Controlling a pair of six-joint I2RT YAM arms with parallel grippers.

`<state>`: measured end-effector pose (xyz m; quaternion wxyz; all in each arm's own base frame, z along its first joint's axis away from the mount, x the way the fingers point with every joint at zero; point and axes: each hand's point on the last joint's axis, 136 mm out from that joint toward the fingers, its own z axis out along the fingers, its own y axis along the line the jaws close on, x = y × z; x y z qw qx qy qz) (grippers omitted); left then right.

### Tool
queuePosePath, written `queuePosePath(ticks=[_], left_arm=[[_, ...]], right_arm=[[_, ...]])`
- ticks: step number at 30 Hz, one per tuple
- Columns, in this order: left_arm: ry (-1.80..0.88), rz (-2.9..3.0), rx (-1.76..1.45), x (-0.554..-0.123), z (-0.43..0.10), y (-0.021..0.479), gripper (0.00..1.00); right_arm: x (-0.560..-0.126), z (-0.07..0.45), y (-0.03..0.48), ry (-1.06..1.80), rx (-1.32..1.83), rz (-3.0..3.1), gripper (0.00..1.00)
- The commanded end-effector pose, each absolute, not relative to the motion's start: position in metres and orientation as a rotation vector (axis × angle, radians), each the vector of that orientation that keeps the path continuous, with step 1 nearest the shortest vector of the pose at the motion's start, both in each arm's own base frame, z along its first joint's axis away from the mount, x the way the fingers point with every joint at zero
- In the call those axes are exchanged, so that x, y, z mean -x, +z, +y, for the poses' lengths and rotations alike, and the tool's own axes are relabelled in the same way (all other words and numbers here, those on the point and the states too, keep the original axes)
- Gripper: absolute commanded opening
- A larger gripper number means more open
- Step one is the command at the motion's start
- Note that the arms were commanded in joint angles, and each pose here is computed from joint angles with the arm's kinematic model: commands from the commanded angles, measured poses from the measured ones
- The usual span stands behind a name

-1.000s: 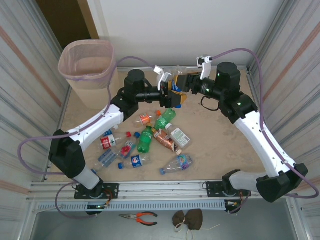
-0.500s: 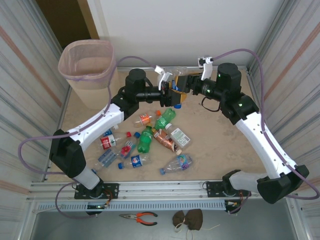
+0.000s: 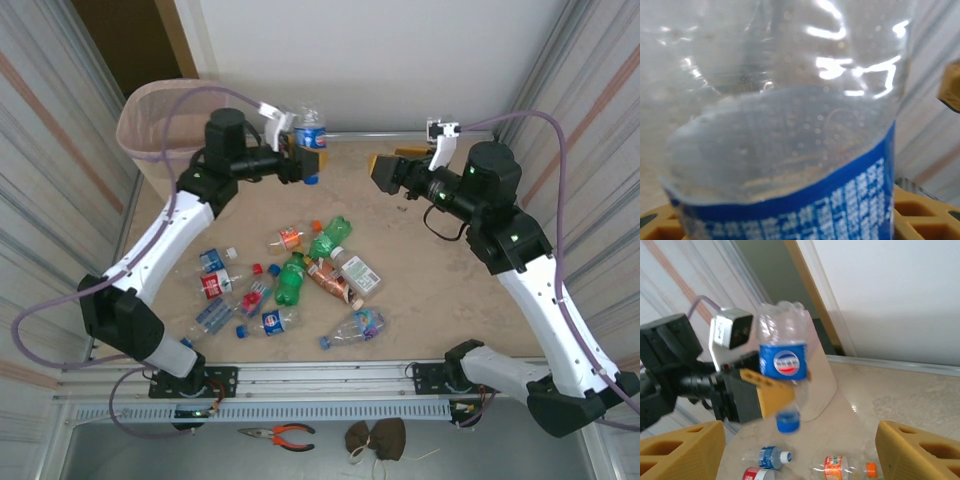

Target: Put the plastic bottles in the bin

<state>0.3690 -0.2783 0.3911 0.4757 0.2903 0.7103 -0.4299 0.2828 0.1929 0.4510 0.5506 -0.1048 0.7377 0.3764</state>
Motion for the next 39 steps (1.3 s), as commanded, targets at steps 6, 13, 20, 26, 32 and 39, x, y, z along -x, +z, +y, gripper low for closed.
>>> queuePosePath(ticks=[6, 13, 20, 26, 32, 39], left_arm=[[-0.755, 1.796, -0.54, -0.412, -0.17, 0.421, 0.56], [-0.597, 1.824, -0.412, -0.454, -0.101, 0.427, 0.57], [-0.442, 1.859, -0.343, -0.484, -0.054, 0.421, 0.57], [-0.368, 1.93, -0.315, -0.504, -0.029, 0.396, 0.57], [-0.378, 2.0, -0.315, -0.517, -0.026, 0.364, 0.57], [-0.4, 2.057, -0.314, -0.523, -0.027, 0.339, 0.57]], right_arm=[[-0.28, 0.184, 0.416, 0.829, 0.228, 1.842, 0.77], [-0.279, 0.187, 0.407, 0.845, 0.218, 1.867, 0.76], [-0.281, 0.192, 0.4, 0.845, 0.224, 1.892, 0.76], [-0.281, 0.195, 0.399, 0.842, 0.23, 1.896, 0.76], [-0.28, 0.196, 0.397, 0.838, 0.231, 1.905, 0.75], [-0.276, 0.194, 0.4, 0.835, 0.229, 1.9, 0.75]])
